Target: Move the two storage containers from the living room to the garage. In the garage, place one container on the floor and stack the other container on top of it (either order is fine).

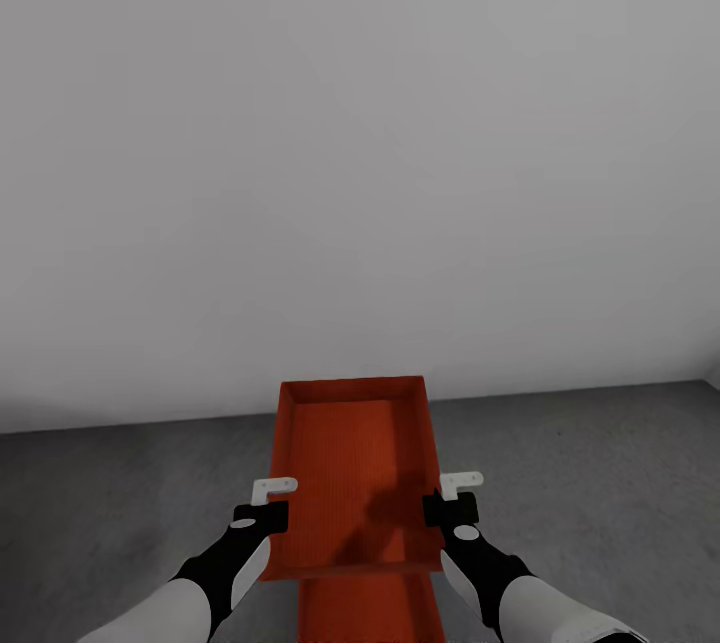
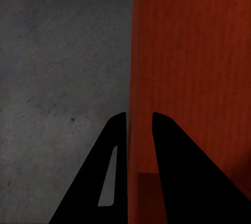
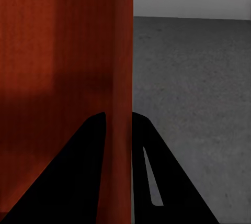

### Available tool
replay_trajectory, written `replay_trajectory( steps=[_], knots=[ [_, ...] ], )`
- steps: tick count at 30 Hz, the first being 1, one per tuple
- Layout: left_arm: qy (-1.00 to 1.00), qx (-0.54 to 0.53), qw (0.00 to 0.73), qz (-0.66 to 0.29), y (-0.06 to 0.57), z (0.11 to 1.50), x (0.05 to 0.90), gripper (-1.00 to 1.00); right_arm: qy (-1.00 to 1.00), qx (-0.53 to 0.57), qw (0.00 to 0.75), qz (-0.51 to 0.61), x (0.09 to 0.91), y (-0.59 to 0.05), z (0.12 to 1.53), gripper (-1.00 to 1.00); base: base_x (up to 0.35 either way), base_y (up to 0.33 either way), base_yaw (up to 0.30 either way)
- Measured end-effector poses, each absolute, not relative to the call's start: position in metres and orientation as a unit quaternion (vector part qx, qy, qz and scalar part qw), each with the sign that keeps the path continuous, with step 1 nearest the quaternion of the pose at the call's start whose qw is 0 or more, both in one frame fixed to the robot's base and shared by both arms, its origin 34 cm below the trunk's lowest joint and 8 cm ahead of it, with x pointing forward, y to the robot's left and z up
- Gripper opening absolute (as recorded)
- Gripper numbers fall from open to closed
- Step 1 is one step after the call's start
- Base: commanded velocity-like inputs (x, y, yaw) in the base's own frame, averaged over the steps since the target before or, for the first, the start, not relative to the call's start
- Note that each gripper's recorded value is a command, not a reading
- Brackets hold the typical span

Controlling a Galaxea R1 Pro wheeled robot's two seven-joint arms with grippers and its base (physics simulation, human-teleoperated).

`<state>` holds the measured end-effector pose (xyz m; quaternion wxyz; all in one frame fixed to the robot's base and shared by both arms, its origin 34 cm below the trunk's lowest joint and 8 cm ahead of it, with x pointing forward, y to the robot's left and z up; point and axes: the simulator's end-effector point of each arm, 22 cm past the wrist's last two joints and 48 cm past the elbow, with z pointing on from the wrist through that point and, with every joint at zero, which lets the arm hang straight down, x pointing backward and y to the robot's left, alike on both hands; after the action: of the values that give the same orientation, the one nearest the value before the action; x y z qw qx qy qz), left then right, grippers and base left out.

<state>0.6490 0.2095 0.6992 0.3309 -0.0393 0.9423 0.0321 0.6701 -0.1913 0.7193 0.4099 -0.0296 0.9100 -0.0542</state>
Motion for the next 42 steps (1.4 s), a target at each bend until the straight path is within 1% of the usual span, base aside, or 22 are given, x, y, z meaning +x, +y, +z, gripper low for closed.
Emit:
replay_trajectory(
  steps=[42],
  knots=[
    [0.953, -0.038, 0.299, 0.034, 0.209, 0.665, 0.631, -1.0, 0.923, -0.031, 0.379, -0.053, 0.654, -0.192, 0.684, -1.0, 0.0, 0.0, 0.0]
  ],
)
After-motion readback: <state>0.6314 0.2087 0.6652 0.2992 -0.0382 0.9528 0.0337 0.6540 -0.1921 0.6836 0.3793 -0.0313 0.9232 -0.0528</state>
